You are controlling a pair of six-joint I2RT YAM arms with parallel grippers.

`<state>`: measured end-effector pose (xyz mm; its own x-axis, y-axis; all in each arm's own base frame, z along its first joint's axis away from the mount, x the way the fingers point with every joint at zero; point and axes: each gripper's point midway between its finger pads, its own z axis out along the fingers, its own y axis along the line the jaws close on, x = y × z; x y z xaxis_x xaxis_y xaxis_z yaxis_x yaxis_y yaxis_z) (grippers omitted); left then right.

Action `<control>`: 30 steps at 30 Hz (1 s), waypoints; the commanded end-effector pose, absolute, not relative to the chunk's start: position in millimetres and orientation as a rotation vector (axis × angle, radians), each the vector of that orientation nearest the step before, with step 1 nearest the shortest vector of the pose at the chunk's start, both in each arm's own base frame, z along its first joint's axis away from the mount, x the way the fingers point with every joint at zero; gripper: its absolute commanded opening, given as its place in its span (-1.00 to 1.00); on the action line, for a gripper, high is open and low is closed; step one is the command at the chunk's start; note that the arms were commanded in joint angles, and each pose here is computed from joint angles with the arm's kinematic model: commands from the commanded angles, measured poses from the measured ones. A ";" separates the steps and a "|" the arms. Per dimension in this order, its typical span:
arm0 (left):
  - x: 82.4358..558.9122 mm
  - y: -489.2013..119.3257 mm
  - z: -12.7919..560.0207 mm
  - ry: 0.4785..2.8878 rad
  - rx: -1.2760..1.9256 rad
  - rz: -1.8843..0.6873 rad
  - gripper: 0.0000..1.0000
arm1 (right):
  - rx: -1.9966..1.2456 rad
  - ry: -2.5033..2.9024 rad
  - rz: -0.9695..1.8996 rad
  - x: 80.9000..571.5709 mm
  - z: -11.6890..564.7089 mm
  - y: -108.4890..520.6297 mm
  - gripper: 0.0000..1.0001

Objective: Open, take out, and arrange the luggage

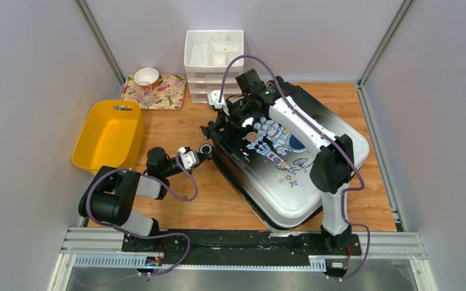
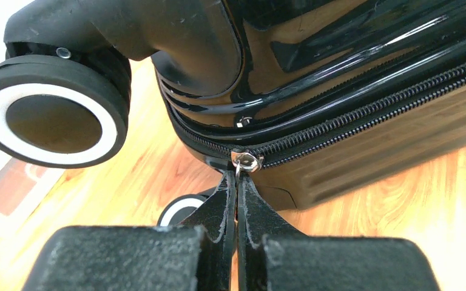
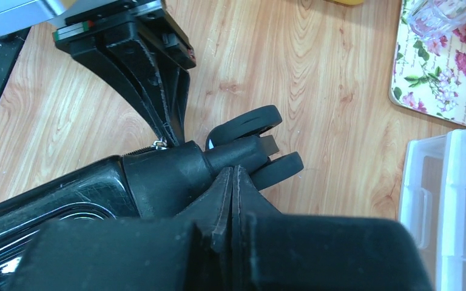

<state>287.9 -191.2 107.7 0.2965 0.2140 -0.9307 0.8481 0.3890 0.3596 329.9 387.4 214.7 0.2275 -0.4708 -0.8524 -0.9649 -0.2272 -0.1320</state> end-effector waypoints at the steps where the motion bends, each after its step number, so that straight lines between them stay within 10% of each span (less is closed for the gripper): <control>1: 368.9 -150.3 154.8 1.123 0.997 -0.250 -1.00 | -1.989 2.092 1.415 185.7 133.3 313.3 -1.00; 16: 392.1 -154.4 173.2 1.000 0.996 -0.238 -1.00 | -1.988 2.114 1.448 183.5 144.6 311.7 -1.00; 24: 314.3 -165.6 156.9 1.017 1.092 -0.389 -1.00 | -1.282 2.239 0.966 329.9 233.4 291.5 -0.20; 30: 286.7 -181.3 145.6 1.077 1.139 -0.487 -1.00 | -0.524 2.407 0.590 390.9 268.7 138.5 0.20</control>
<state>287.8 -184.0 119.2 0.3553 0.1841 -0.9164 0.8378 0.3721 0.3996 381.1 290.6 255.2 -0.3736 -0.5052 -0.7779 -0.9121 0.3526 0.2091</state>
